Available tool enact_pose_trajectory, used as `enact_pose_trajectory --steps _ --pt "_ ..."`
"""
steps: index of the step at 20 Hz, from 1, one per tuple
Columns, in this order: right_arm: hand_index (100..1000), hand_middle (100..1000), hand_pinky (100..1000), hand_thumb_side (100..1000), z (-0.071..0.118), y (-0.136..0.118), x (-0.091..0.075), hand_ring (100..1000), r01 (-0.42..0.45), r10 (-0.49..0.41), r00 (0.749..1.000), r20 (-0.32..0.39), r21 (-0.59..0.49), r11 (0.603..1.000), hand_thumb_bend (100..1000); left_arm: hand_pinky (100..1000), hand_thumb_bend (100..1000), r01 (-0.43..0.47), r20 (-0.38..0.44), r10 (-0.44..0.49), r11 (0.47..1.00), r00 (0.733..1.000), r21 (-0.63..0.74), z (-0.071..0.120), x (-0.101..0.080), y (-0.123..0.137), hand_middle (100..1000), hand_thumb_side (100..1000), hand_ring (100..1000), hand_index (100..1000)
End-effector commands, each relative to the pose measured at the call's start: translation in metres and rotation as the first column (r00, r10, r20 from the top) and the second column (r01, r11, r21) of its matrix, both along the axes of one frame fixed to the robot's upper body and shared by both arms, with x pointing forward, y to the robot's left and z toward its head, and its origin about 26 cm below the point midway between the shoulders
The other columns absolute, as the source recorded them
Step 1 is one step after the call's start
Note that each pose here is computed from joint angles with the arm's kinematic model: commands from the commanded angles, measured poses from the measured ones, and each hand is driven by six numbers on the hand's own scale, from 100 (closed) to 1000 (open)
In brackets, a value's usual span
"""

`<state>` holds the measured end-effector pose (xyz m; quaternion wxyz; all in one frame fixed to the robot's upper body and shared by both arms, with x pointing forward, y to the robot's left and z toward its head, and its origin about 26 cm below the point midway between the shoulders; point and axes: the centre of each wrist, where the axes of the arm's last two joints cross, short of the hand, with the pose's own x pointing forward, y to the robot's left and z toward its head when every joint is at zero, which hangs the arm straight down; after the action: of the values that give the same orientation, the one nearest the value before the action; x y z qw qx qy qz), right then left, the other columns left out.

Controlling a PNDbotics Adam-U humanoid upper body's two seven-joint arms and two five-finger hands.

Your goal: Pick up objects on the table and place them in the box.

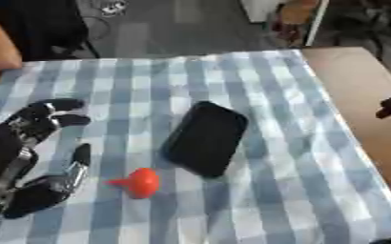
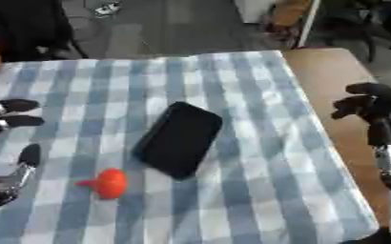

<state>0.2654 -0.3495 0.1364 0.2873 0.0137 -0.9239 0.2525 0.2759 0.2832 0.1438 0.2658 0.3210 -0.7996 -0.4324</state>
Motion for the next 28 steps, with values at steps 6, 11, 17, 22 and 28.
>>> enact_pose_trajectory --steps 6,11,17,22,28 --pt "876 774 612 461 0.007 -0.001 0.0 697 -0.058 0.083 0.987 0.137 -0.18 0.982 100 873 291 0.015 0.023 -0.015 1.0 1.0 0.01 0.009 0.001 -0.003 813 761 773 781" --pt "876 774 611 460 0.006 0.0 0.0 696 -0.062 0.087 0.987 0.133 -0.183 0.981 100 864 272 0.031 -0.002 -0.031 0.999 1.0 0.014 0.011 0.002 -0.007 819 786 770 778" --pt "876 773 612 452 0.006 0.0 0.001 697 -0.065 0.09 0.987 0.133 -0.182 0.981 100 860 232 0.03 -0.09 -0.025 0.998 0.996 0.05 0.018 0.01 -0.022 828 837 764 779" --pt "876 774 611 459 0.005 0.0 0.001 696 -0.07 0.096 0.987 0.132 -0.187 0.98 100 866 252 0.047 -0.153 -0.025 0.989 0.988 0.139 0.006 0.023 -0.029 821 842 770 793" --pt "876 774 611 459 0.005 0.0 0.002 696 -0.079 0.106 0.985 0.133 -0.191 0.978 100 882 322 0.071 -0.137 -0.032 0.954 0.99 0.291 -0.01 0.035 -0.031 794 834 781 816"
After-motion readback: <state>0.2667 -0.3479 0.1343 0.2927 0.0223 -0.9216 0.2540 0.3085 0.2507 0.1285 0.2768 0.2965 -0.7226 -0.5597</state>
